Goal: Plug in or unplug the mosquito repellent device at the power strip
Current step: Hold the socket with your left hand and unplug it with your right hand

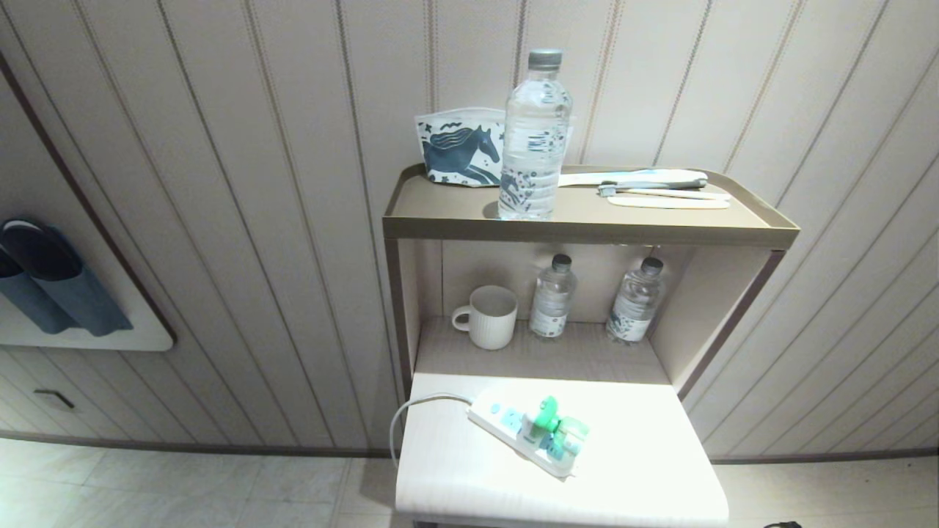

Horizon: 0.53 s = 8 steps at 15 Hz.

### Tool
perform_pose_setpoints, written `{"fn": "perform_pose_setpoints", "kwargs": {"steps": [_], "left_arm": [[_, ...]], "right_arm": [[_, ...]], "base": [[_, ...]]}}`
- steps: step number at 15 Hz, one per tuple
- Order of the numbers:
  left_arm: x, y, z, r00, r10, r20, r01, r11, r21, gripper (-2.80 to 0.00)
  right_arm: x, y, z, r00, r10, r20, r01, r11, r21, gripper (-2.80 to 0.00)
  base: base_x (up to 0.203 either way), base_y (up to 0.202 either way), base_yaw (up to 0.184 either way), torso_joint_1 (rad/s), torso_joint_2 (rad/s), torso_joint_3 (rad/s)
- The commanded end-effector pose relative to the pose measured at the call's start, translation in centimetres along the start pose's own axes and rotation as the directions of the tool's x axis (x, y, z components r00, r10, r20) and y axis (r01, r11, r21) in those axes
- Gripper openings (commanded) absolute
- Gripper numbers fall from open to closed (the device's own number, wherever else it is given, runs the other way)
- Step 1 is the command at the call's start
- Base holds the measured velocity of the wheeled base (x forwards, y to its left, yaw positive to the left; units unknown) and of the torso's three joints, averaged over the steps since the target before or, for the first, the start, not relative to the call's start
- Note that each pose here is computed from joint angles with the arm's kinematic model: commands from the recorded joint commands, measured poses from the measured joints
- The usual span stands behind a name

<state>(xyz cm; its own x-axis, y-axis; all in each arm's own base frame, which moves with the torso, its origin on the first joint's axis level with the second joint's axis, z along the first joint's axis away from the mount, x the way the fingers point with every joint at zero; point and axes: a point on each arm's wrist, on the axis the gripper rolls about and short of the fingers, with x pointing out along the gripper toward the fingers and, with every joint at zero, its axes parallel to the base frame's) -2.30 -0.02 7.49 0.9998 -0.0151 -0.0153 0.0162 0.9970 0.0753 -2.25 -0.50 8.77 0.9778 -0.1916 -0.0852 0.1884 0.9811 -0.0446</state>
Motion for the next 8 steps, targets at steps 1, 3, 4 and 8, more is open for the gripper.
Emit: {"fn": "perform_pose_setpoints", "kwargs": {"steps": [1, 3, 4, 8], "left_arm": [[0.0, 0.0, 0.0, 1.0, 0.0, 0.0, 0.0, 1.0, 0.001, -2.8], [0.0, 0.0, 0.0, 1.0, 0.0, 0.0, 0.0, 1.0, 0.001, -2.8], [0.0, 0.0, 0.0, 1.0, 0.0, 0.0, 0.0, 1.0, 0.0, -2.8], [0.0, 0.0, 0.0, 1.0, 0.0, 0.0, 0.0, 1.0, 0.0, -2.8]], "right_arm": [[-0.6, 0.03, -0.32, 0.998, 0.038, 0.054, -0.038, 0.999, -0.012, -2.8], [-0.42, 0.35, -0.81, 0.987, 0.154, 0.038, -0.156, 0.986, 0.059, -2.8], [-0.25, 0.48, -1.26, 0.981, 0.191, 0.026, -0.192, 0.979, 0.07, -2.8], [-0.21, 0.42, -1.16, 0.985, 0.165, 0.047, -0.168, 0.983, 0.079, -2.8]], "base": [[0.0, 0.0, 0.0, 0.0, 0.0, 0.0], [0.0, 0.0, 0.0, 0.0, 0.0, 0.0], [0.0, 0.0, 0.0, 0.0, 0.0, 0.0], [0.0, 0.0, 0.0, 0.0, 0.0, 0.0]]}}
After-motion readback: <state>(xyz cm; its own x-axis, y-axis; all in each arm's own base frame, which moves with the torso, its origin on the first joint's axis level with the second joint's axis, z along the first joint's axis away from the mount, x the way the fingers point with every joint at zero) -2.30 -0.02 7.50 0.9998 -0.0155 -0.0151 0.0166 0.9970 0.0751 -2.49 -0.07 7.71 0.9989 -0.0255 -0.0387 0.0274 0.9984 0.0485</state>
